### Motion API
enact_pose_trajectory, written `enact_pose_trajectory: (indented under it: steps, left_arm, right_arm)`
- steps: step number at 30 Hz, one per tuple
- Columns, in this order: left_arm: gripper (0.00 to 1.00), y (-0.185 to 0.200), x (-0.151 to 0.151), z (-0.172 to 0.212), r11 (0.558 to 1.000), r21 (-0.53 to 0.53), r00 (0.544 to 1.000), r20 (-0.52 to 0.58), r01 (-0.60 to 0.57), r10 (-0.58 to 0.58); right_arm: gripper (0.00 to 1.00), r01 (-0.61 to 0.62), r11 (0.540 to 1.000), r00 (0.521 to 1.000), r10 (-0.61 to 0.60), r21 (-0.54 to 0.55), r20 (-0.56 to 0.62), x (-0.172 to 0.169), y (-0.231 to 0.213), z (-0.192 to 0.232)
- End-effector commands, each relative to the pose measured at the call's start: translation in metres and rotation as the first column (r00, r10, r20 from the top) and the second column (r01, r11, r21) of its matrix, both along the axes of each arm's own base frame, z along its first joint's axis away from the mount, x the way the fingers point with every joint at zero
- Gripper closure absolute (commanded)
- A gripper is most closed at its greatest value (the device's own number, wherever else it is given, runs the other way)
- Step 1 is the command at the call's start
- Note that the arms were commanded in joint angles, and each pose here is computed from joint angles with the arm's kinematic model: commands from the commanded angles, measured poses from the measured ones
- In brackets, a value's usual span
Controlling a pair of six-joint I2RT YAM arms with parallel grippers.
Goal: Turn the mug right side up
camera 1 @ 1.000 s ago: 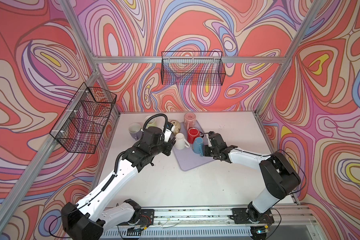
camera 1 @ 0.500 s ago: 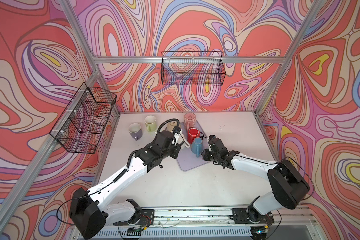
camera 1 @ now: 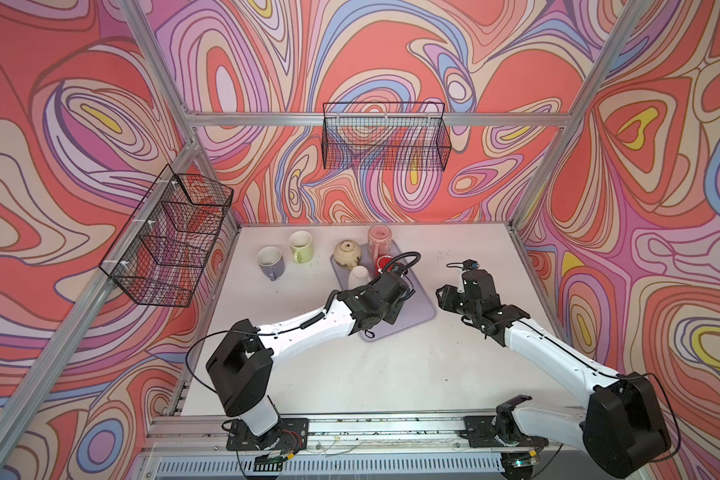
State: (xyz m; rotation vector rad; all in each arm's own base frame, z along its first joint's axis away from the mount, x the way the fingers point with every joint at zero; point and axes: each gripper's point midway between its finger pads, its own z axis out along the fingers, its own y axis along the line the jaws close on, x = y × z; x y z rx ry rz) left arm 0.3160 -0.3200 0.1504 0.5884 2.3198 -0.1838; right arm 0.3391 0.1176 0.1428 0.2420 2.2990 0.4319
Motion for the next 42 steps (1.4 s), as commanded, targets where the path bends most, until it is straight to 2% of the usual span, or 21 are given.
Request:
enact_pose_trajectory:
  steps: [1, 6, 11, 19, 23, 30, 42]
  left_arm:
    - [0.44, -0.006, 0.002, -0.014, 0.999, 0.001, 0.997, -0.056, -0.046, 0.046]
    - [0.44, -0.022, 0.004, -0.019, 0.999, -0.005, 0.993, -0.110, -0.041, 0.040]
    - [0.44, -0.027, 0.007, -0.019, 0.997, -0.002, 0.986, -0.147, -0.081, 0.080]
    - [0.44, -0.031, 0.012, -0.042, 0.988, 0.048, 0.968, -0.203, -0.144, 0.150]
    - [0.44, -0.034, 0.013, -0.050, 0.988, 0.056, 0.964, -0.216, -0.147, 0.156]
    - [0.43, -0.041, 0.025, -0.060, 0.986, 0.103, 0.969, -0.195, -0.130, 0.148]
    - [0.43, -0.038, 0.030, -0.094, 0.968, 0.174, 0.952, -0.215, -0.182, 0.218]
  right_arm:
    - [0.50, 0.000, 0.999, 1.000, 0.000, -0.036, -0.021, -0.006, -0.007, -0.008]
    - [0.50, 0.017, 1.000, 1.000, -0.017, -0.023, -0.012, -0.009, -0.009, -0.009]
    - [0.50, 0.026, 1.000, 1.000, -0.026, -0.001, -0.003, -0.015, -0.010, -0.012]
    - [0.50, 0.034, 0.999, 0.999, -0.034, -0.015, 0.014, -0.016, -0.015, -0.007]
    - [0.50, 0.045, 0.998, 0.999, -0.044, -0.038, 0.016, -0.021, -0.020, -0.004]
    - [0.50, 0.037, 0.999, 0.999, -0.038, 0.014, 0.023, -0.029, -0.017, -0.002]
    - [0.49, 0.050, 0.998, 0.998, -0.049, -0.029, 0.045, -0.030, -0.024, 0.000]
